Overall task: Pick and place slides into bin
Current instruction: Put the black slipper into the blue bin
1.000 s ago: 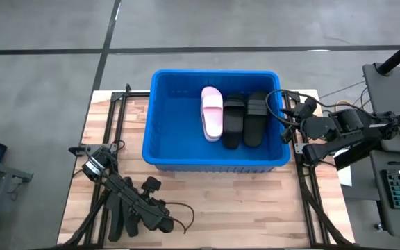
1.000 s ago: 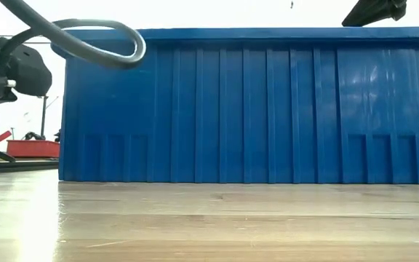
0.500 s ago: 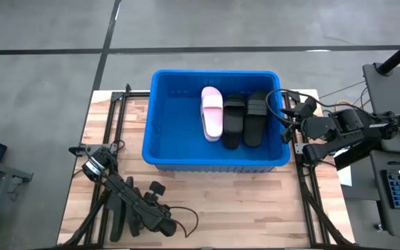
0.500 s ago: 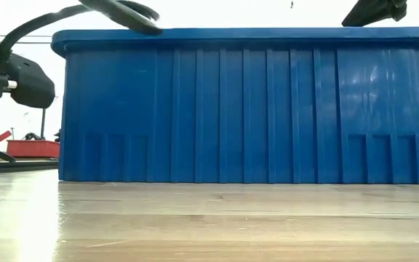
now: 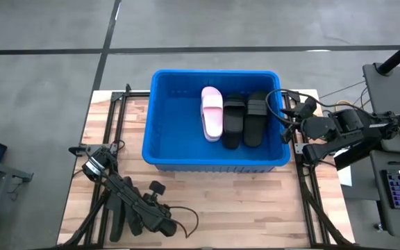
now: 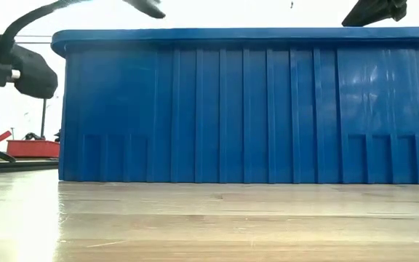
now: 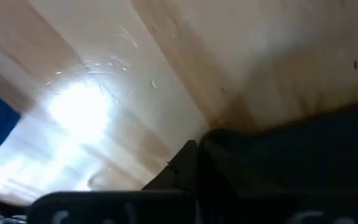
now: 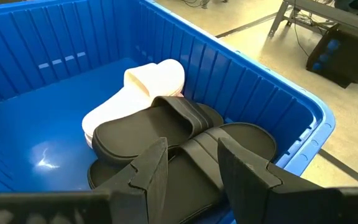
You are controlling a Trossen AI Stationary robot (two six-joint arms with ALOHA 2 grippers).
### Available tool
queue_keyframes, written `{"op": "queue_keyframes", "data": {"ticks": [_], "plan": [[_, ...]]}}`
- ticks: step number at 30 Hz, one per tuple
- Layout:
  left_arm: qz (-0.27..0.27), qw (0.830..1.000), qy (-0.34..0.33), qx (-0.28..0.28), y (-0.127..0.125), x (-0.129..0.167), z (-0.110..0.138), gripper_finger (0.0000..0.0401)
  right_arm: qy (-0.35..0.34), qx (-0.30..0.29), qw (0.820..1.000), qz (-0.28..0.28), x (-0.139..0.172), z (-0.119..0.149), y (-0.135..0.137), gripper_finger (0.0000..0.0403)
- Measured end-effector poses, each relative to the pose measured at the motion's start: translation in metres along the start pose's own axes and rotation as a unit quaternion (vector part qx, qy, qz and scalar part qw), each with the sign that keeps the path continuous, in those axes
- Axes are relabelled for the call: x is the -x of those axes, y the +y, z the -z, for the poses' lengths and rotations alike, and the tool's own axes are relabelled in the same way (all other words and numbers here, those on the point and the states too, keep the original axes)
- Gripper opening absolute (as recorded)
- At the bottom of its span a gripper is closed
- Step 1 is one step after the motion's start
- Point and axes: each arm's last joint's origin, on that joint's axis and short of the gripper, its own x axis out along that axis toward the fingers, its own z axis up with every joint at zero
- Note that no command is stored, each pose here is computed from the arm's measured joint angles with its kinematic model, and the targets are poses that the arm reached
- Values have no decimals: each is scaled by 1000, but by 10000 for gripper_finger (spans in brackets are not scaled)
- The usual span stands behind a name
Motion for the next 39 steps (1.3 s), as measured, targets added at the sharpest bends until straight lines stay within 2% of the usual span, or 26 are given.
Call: {"op": "queue_keyframes", "data": {"ticks": [5, 17, 29, 33, 39], "plan": [[-5, 1000, -4, -12, 1, 14, 1, 1, 3, 4, 1000, 2, -2, 2, 1, 132], [-32, 996, -85, 3, 8, 55, -4, 0, 4, 5, 1000, 2, -2, 3, 1, 132], [-87, 992, -89, 10, 17, 67, 0, 0, 4, 5, 1000, 2, -2, 3, 1, 132], [-90, 990, -113, 11, 19, 78, 6, 0, 5, 5, 1000, 1, -2, 3, 1, 132], [-83, 979, -183, 21, 25, 111, 25, 0, 9, 4, 1000, -7, -2, 4, 2, 132]]}}
